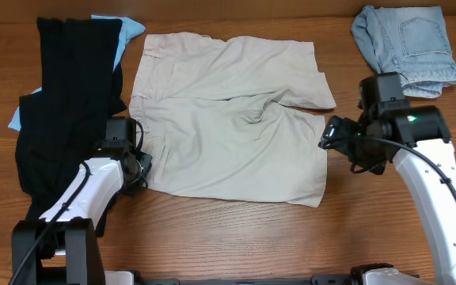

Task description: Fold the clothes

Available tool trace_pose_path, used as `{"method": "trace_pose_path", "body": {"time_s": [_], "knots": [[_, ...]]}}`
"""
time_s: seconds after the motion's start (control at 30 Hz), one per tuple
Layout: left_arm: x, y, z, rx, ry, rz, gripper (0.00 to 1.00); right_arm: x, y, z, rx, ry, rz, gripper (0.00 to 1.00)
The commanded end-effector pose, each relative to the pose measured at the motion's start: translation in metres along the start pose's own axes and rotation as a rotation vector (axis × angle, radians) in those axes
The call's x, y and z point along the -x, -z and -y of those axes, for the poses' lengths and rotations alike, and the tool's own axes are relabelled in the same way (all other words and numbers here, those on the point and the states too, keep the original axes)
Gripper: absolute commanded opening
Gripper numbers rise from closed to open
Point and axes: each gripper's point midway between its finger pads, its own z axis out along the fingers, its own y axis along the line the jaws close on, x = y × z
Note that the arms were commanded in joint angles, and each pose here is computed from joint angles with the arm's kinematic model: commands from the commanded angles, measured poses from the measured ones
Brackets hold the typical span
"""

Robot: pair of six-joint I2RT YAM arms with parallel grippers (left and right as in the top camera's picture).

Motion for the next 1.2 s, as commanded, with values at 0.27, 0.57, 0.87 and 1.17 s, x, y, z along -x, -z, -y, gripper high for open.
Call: {"method": "trace_pose_path", "body": {"time_s": [0.27, 0.57, 0.87, 1.17], "knots": [[-0.014, 0.001, -0.018, 0.055, 0.003, -0.065, 0.04, -0.045, -0.044, -0.019, -0.003, -0.007, -0.088, 0.78], [-0.015, 0.002, -0.020, 0.065, 0.002, -0.069, 0.04, -0.081, -0.099, 0.000, -0.083, -0.105, -0.105, 0.43], [-0.013, 0.001, -0.019, 0.061, -0.014, -0.063, 0.04, -0.092, -0.128, 0.022, -0.132, -0.129, -0.090, 0.56], [-0.013, 0.001, -0.019, 0.058, -0.062, -0.064, 0.04, -0.099, -0.145, 0.031, -0.191, -0.130, -0.139, 0.56]]}}
